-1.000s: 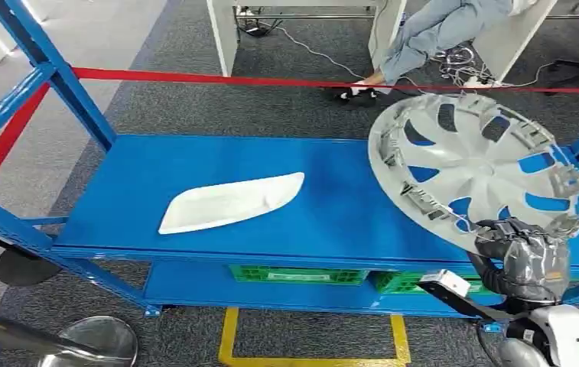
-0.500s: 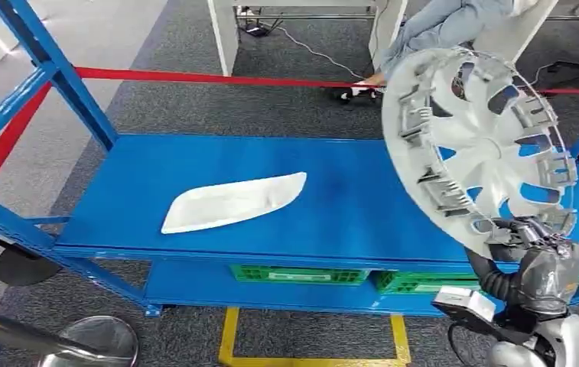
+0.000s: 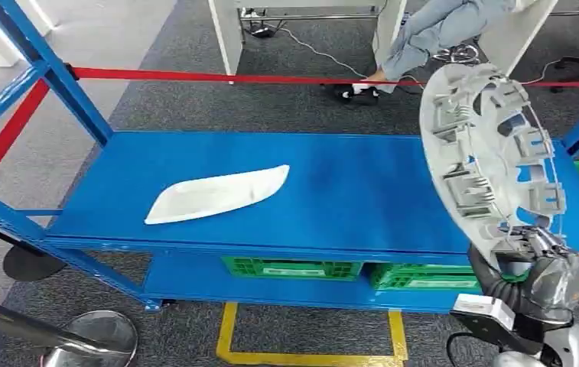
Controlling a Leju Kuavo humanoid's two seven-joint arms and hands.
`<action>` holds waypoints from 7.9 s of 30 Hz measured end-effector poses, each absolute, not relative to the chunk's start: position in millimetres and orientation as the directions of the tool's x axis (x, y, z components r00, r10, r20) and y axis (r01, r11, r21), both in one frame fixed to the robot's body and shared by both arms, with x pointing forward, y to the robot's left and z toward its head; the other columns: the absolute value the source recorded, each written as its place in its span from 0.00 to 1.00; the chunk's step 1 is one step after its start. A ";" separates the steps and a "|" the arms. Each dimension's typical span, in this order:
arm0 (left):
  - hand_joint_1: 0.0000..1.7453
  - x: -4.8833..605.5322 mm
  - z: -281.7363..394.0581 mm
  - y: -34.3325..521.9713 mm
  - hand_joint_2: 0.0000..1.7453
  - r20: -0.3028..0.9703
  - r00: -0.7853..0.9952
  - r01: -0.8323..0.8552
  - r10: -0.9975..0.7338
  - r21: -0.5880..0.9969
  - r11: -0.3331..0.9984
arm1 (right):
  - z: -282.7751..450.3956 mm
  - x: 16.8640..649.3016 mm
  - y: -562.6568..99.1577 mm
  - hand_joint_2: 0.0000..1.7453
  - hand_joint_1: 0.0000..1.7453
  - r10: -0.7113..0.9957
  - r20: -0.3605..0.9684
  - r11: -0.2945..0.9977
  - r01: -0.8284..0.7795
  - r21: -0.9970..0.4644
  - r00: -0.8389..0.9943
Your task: Take the parts from the cabinet and place them on the table.
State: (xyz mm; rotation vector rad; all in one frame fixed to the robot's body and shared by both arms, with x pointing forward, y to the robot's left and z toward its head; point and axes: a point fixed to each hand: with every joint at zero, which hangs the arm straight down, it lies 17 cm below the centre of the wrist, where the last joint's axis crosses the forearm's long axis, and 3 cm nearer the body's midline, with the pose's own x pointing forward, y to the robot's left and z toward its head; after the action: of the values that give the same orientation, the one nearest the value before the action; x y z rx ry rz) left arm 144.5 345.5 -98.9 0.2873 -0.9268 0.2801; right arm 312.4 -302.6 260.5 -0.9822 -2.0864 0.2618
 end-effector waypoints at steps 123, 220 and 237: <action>0.00 214.2 -116.1 308.1 1.00 0.844 0.532 -0.127 -0.066 0.157 0.979 | 292.2 237.5 -330.2 1.00 1.00 0.803 0.520 0.566 0.647 -0.511 -0.292; 0.00 248.9 -114.6 277.9 1.00 0.858 0.514 -0.068 0.005 0.035 0.997 | 257.2 248.5 -344.1 1.00 1.00 0.892 0.446 0.386 0.391 -0.836 0.072; 0.00 255.8 -124.5 277.6 1.00 0.859 0.511 -0.073 0.037 0.000 0.997 | 215.9 267.0 -311.3 1.00 1.00 0.936 0.352 0.346 0.165 -0.923 0.006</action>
State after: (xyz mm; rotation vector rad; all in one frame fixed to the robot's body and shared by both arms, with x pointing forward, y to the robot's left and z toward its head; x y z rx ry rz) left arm 255.8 277.6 -124.5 0.0381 -1.0324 0.0663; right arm 267.0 -311.3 215.9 -1.0678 -1.4473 0.8333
